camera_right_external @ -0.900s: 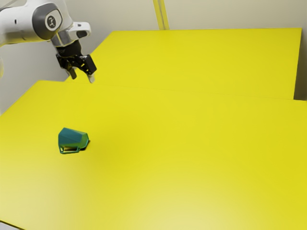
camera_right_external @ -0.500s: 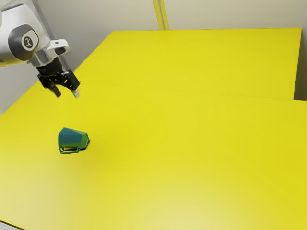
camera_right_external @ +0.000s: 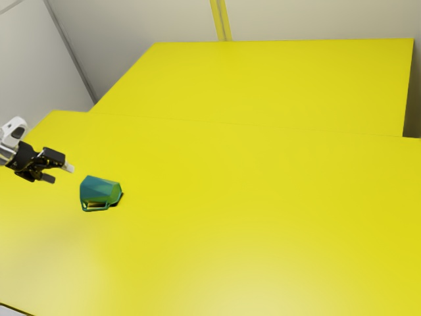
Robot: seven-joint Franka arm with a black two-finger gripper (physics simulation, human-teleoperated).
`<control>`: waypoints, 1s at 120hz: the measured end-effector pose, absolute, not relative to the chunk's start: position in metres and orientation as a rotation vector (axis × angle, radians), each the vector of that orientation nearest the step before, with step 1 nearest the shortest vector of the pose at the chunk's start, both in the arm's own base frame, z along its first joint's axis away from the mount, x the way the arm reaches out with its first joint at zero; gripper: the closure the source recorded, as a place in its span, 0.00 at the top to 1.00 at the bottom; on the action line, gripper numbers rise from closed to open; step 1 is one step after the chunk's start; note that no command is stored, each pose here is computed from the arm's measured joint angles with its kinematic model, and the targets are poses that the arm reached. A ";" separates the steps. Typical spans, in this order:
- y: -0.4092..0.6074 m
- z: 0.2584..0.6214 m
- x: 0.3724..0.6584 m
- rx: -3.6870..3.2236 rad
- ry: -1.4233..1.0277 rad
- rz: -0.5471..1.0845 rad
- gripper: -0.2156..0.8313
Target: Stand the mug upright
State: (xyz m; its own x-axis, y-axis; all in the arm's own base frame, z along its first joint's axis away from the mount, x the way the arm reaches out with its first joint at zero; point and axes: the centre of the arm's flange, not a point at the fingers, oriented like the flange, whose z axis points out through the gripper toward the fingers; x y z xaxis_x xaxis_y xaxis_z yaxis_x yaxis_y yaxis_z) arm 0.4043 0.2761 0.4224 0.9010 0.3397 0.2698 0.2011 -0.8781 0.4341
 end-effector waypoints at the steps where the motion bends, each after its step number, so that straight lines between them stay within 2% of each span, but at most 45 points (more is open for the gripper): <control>1: 0.278 0.420 0.404 2.658 0.396 0.484 0.79; 24: 0.297 0.386 0.409 2.596 0.275 0.619 0.79; 40: 0.309 0.369 0.422 2.591 0.118 0.684 0.79; 79: 0.321 0.331 0.435 2.610 -0.291 0.755 0.78; 120: 0.317 0.304 0.439 2.608 -0.553 0.806 0.77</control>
State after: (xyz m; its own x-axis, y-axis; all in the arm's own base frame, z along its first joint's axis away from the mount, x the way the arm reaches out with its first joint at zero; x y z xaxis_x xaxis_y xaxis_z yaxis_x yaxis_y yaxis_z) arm 0.4391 0.3170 0.3040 0.7614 -0.2592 0.5942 -0.4611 -0.8608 0.2154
